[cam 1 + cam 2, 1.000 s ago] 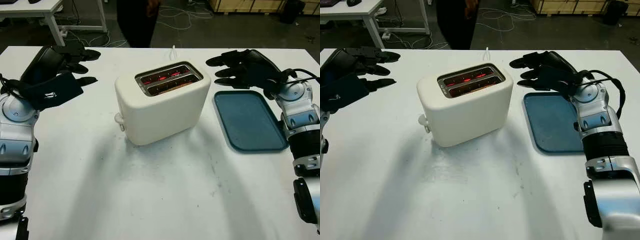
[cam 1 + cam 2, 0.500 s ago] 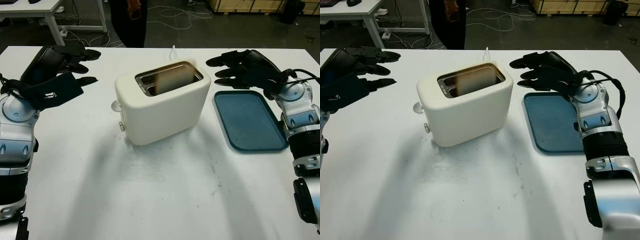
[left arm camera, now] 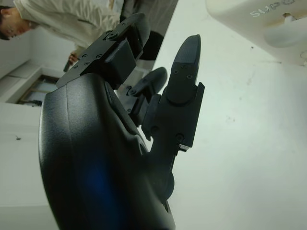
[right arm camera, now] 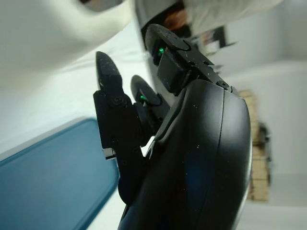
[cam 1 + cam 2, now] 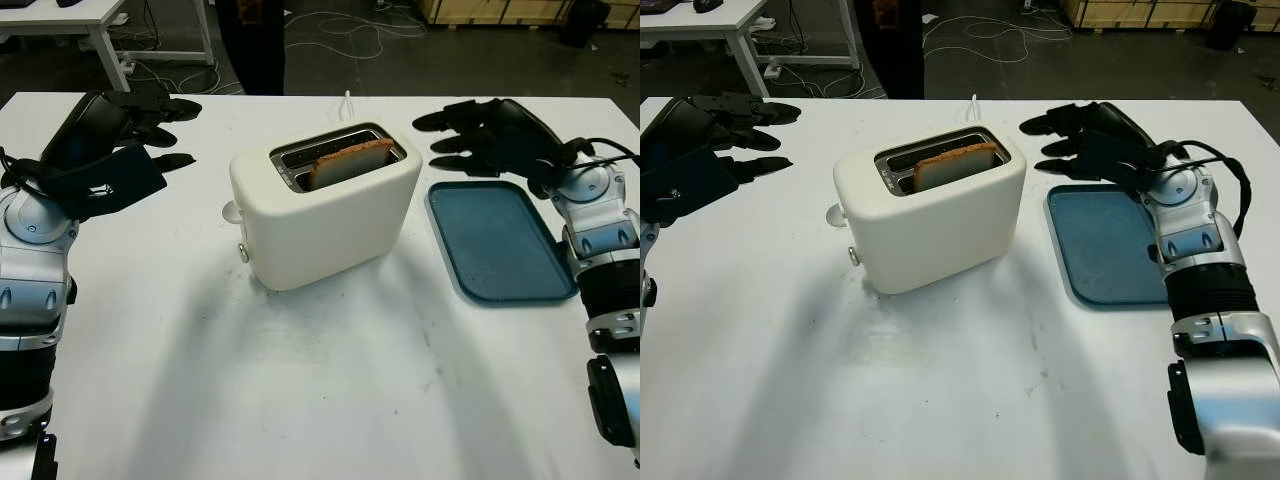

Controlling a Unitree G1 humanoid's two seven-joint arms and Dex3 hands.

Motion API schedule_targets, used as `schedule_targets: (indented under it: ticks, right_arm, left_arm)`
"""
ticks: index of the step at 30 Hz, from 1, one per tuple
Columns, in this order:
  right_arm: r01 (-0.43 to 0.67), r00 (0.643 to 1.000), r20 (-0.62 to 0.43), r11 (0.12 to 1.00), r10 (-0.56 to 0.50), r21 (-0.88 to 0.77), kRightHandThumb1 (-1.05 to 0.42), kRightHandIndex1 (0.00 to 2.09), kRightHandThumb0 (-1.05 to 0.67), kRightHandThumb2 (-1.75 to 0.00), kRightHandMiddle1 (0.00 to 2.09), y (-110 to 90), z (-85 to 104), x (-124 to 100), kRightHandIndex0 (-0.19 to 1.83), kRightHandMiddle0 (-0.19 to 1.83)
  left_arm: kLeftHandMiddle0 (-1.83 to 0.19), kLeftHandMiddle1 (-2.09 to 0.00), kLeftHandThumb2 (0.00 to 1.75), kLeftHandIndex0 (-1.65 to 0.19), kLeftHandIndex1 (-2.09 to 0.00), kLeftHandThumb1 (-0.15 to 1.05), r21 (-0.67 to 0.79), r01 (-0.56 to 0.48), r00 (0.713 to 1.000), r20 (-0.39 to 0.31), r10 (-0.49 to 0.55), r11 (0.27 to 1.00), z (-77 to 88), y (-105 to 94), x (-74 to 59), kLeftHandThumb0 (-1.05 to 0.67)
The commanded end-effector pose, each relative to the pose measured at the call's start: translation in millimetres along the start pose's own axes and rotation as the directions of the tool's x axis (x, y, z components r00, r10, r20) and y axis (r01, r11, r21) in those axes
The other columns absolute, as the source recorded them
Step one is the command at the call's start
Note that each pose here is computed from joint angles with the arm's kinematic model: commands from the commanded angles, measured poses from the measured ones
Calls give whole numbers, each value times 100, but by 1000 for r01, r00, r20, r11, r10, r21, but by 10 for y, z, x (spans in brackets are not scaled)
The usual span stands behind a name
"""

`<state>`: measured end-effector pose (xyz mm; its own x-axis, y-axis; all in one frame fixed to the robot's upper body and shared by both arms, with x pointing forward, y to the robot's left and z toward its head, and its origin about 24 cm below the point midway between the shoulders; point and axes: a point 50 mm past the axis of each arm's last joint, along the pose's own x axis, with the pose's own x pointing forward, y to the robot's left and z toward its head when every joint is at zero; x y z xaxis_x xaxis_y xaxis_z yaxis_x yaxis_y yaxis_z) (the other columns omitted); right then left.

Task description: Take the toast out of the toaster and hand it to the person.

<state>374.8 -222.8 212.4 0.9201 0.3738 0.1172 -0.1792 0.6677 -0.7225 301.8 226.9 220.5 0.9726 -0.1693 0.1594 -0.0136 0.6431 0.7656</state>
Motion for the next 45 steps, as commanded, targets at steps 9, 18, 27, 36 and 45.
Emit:
schedule_targets:
  ticks: [9,18,27,36,45]
  right_arm:
    - [74,952,305,989,-32,-128,-66,5,-41,0,5,-351,938,178,85,79]
    - [-10,919,375,955,125,-296,-66,9,-65,-1,6,-107,1236,261,90,83]
    - [-68,901,364,905,237,-421,-66,13,-68,0,5,210,1221,322,88,84]
    - [-139,905,292,864,309,-484,-69,15,-67,-1,3,385,1076,366,82,83]
    - [-162,910,245,830,335,-533,-67,18,-52,0,3,517,876,423,79,83]
  left_arm:
    - [-59,-50,3,-71,0,92,2,2,1000,2,-2,1000,-15,3,-17,-33]
    - [-59,-49,2,-70,0,92,-6,0,1000,-8,0,1000,-16,10,-21,-32]
    - [-60,-49,2,-71,-1,92,-1,-4,1000,1,4,1000,-23,8,-14,-34]
    - [-59,-49,2,-71,-1,92,1,-1,1000,1,1,1000,-16,9,-12,-34]
    - [-60,-50,3,-71,0,92,2,1,1000,-4,-1,1000,-15,1,-16,-35]
